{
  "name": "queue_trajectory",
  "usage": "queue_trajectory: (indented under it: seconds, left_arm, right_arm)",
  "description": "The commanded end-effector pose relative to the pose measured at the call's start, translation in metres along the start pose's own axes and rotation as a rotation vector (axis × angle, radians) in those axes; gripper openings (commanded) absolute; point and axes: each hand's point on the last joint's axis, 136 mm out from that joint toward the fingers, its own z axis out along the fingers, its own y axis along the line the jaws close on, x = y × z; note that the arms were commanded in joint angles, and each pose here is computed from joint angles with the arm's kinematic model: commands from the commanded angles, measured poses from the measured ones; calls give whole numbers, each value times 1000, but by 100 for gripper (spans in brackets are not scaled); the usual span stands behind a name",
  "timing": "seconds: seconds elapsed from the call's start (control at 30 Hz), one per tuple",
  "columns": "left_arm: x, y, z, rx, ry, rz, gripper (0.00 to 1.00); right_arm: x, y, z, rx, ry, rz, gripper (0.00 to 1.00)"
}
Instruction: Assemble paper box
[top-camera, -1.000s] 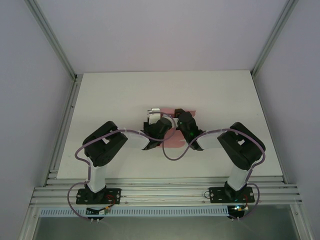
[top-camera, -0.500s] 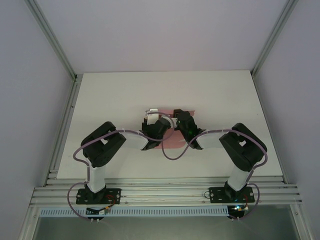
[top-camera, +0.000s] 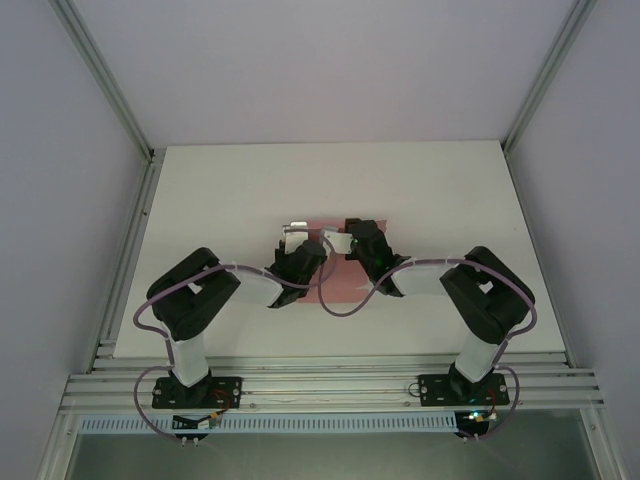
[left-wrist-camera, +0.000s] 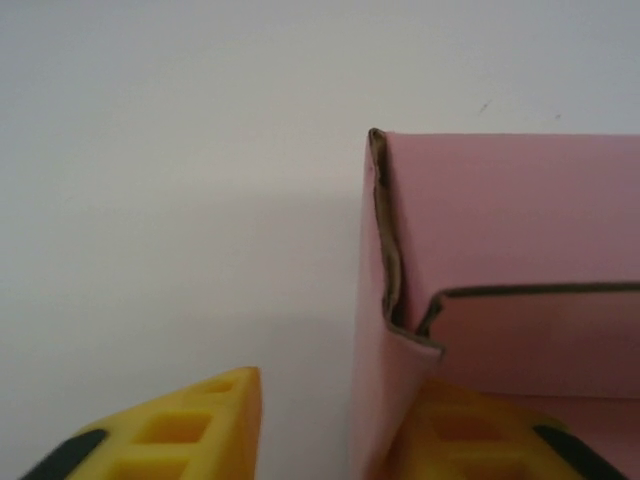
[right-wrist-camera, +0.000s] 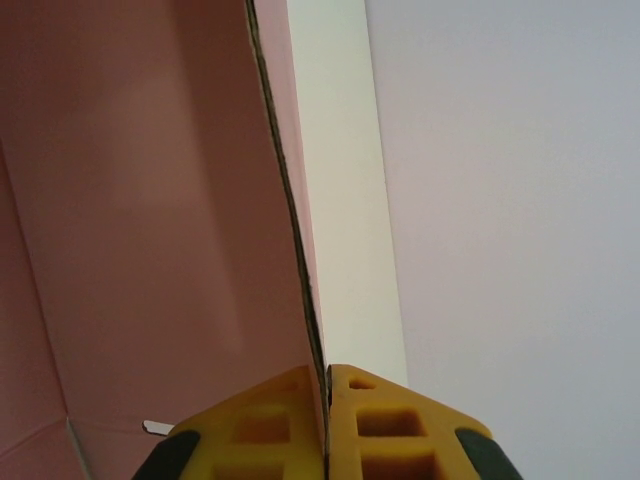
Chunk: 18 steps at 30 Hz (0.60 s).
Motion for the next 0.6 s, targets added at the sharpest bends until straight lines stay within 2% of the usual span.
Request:
queue_trajectory:
  seconds: [0.0, 0.03, 0.1, 0.2, 0.27, 0.33, 0.37, 0.5, 0.57]
  left_arm:
    - [-9, 8, 8, -29, -27, -22, 21]
    - [-11, 8, 8, -32, -32, -21, 17]
    - [-13, 9, 8, -39, -36, -11, 13]
    - [-15, 15, 8, -53, -38, -21, 11]
    - [-16, 16, 6, -47, -36, -34, 5]
    - [-16, 17, 4, -39, -35, -39, 1]
    - [-17, 18, 3, -35, -36, -46, 0]
    - [-22, 16, -2, 6, -43, -66, 0]
    - [-27, 15, -6, 49, -48, -99, 0]
  right_arm:
    - [19, 59, -3, -210, 59, -3, 0]
    - [18, 56, -3, -203, 57, 9, 1]
    - [13, 45, -5, -185, 43, 48, 9]
    - [3, 24, -16, -177, 8, 100, 31]
    - [-1, 12, -30, -190, -13, 138, 45]
    - [-5, -2, -46, -190, -38, 188, 66]
    - [-6, -9, -55, -190, -49, 218, 98]
    - [-10, -49, -95, -127, -105, 351, 100]
    - [-15, -75, -125, -90, -179, 450, 100]
